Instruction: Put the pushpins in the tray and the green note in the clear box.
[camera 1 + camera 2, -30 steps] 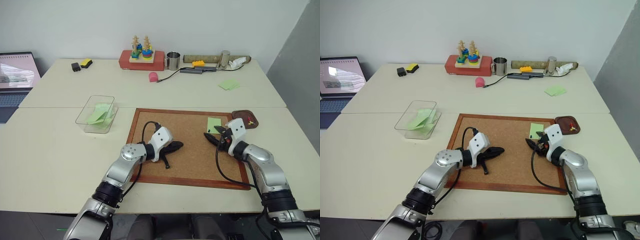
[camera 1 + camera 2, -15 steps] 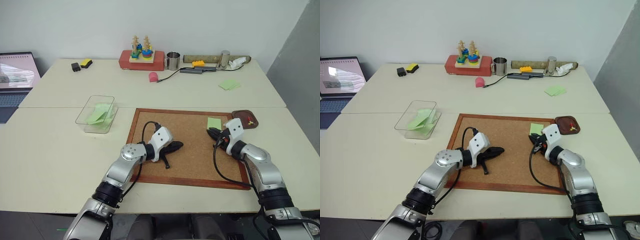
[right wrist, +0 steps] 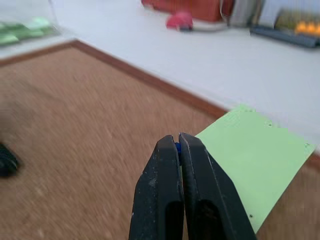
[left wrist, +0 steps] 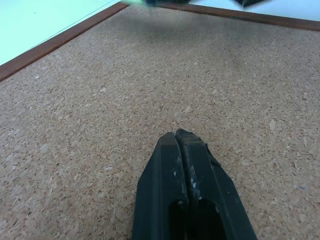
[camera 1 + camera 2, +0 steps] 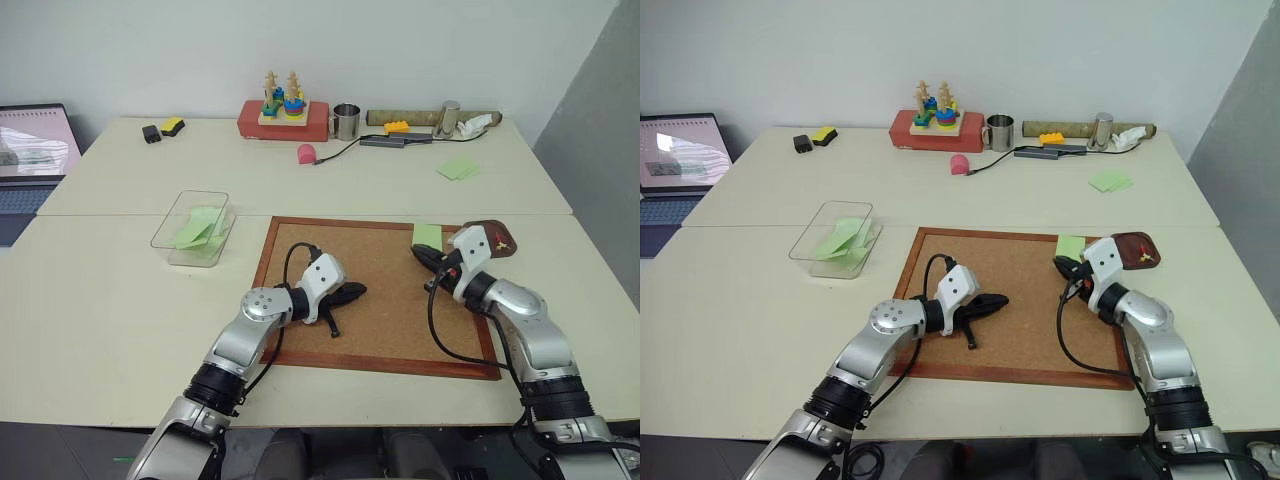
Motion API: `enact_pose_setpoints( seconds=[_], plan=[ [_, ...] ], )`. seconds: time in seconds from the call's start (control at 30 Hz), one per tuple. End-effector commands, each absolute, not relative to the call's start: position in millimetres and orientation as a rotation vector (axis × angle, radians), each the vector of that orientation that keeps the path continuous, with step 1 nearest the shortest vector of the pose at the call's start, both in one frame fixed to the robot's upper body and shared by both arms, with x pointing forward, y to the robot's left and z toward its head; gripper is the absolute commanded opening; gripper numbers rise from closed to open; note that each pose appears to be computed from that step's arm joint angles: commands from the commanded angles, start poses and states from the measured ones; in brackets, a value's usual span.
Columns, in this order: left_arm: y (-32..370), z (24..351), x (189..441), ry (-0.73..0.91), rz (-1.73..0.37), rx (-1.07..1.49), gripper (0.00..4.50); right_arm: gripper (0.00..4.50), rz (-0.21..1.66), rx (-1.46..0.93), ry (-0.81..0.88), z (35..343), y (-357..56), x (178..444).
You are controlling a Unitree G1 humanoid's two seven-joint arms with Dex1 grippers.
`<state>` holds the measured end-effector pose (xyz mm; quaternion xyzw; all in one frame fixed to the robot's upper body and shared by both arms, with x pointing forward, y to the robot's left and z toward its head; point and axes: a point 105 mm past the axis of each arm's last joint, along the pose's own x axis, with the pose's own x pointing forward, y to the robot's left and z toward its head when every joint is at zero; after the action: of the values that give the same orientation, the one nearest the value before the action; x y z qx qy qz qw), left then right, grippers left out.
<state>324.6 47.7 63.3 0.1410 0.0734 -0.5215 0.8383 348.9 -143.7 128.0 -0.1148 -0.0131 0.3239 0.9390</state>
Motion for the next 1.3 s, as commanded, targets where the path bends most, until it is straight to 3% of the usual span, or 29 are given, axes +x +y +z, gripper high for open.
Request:
enact_pose_setpoints(
  seconds=[0.03, 0.2, 0.37, 0.47, 0.8, 1.17, 1.3],
  plan=[
    [62, 24, 321, 0.327, -1.05, 0.3, 0.0, 0.04, 0.694, -0.277, -0.099, 154, -142, 343],
    [57, 67, 332, 0.222, -1.032, 0.116, 0.0, 0.04, 0.782, -0.42, -0.162, 171, -131, 330],
    [67, 139, 326, 0.126, -1.105, -0.193, 0.77, 0.0, 0.895, -0.688, -0.279, 184, -115, 309],
    [71, 165, 318, 0.12, -1.161, -0.367, 1.33, 0.0, 0.932, -0.783, -0.337, 187, -109, 301],
    [63, 197, 312, 0.117, -1.243, -0.646, 3.17, 0.0, 1.006, -0.977, -0.546, 201, -89, 285],
    [36, 197, 316, 0.116, -1.27, -0.666, 3.17, 0.0, 1.081, -1.014, -0.634, 203, -72, 272],
    [37, 196, 323, 0.107, -1.239, -0.691, 2.66, 0.0, 1.083, -1.004, -0.639, 202, -70, 271]
  ],
)
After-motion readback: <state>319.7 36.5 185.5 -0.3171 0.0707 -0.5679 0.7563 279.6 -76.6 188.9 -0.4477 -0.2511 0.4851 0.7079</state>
